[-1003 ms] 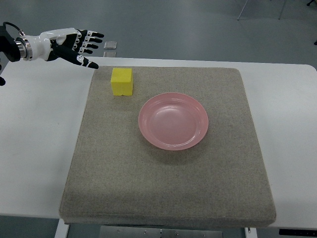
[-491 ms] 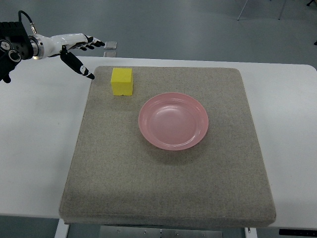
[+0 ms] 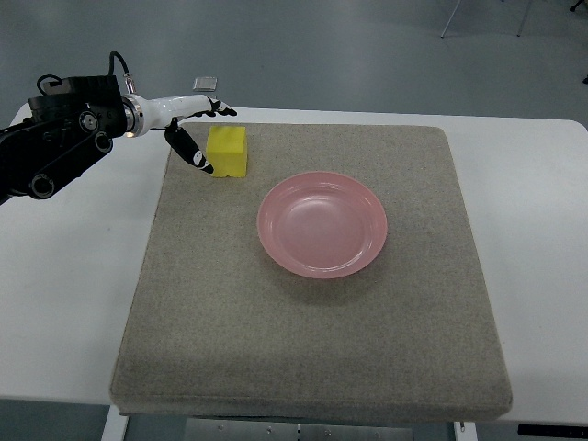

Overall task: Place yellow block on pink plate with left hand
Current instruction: 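Lower the left hand onto the yellow cube and close fingers around it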

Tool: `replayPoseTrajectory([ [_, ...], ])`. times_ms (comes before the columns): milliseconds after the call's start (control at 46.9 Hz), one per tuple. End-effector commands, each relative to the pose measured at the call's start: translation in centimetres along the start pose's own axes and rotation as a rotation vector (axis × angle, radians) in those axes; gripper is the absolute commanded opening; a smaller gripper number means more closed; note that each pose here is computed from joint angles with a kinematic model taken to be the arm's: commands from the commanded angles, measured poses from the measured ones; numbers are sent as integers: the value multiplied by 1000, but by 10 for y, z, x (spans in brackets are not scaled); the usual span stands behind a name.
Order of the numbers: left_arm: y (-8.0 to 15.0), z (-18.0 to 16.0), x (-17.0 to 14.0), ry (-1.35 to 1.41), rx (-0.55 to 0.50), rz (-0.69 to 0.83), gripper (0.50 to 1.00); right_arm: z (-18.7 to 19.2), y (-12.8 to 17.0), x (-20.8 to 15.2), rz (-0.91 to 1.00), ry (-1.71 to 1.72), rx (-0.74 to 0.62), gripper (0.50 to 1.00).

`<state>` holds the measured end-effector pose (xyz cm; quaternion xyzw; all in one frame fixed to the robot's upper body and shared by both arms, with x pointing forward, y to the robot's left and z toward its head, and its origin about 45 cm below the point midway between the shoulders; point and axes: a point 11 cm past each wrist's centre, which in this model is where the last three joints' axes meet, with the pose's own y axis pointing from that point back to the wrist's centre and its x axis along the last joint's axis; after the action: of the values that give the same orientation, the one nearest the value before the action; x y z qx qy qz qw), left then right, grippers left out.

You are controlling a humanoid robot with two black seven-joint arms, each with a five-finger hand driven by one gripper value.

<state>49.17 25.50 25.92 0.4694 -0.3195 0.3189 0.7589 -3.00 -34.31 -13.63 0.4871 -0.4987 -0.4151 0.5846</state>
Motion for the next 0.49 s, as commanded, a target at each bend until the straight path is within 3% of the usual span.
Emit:
replayPoseTrajectory([
  [0, -6, 3, -3, -27, 9, 9, 984, 0, 0, 0, -1, 0, 1, 924],
  [363, -14, 14, -6, -64, -2, 45, 964, 0, 0, 0, -1, 0, -1, 924],
  [469, -15, 15, -11, -80, 0, 32, 887, 0, 0, 0, -1, 0, 1, 924],
])
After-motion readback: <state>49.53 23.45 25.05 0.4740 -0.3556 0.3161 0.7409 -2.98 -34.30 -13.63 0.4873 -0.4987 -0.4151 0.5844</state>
